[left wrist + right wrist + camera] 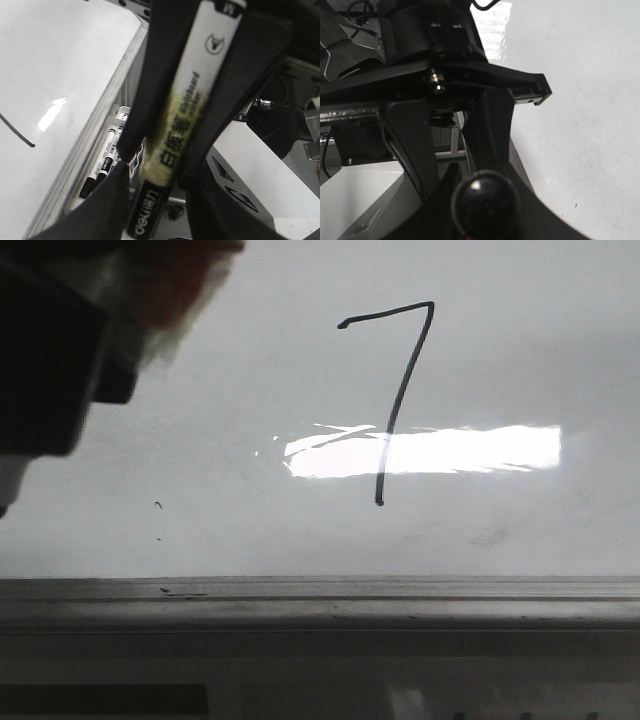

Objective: Write number 7 on whiteboard

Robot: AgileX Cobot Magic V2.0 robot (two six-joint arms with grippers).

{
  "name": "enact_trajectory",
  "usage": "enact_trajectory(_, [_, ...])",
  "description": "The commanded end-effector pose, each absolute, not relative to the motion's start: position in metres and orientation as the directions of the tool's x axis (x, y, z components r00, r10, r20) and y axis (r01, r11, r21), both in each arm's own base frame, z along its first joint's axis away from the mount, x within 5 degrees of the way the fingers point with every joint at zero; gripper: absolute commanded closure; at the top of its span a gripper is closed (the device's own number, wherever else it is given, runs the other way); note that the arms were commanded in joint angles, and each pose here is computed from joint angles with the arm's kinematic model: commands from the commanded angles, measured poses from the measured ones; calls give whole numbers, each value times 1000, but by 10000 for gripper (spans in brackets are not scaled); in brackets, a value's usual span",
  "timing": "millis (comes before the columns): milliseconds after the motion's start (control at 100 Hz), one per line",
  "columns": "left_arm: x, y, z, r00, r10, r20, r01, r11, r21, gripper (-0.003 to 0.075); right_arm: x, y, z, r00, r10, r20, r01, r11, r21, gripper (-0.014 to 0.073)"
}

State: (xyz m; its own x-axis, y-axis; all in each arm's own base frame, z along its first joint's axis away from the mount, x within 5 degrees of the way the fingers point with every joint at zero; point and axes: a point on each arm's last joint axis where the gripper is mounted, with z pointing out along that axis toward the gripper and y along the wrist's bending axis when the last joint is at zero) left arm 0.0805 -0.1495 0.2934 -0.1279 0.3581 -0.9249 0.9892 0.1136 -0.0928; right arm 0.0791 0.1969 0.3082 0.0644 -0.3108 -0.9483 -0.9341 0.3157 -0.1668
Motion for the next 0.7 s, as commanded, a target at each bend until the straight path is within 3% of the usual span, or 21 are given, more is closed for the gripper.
enact_trajectory(0, [78, -152, 307, -141, 302, -943, 989, 86, -120, 567, 78, 198, 320, 72, -266, -961, -939, 306, -155, 666])
enact_trajectory(210, [78, -152, 307, -141, 302, -943, 989, 86, -120, 739, 78, 198, 320, 71, -266, -961, -939, 307, -154, 666])
enact_trajectory(490, [78, -152, 307, -141, 302, -943, 989, 86, -120, 741, 77, 198, 320, 71, -264, -962, -940, 303, -153, 650])
enact_trajectory(590, [78, -152, 307, -141, 302, -943, 989, 86, -120, 741, 77, 198, 320, 72, -263, -962, -942, 300, -152, 510])
enact_trajectory(690, [78, -152, 307, -142, 301, -943, 989, 85, -122, 741, 77, 198, 321, 72, -263, -962, -940, 304, -153, 251])
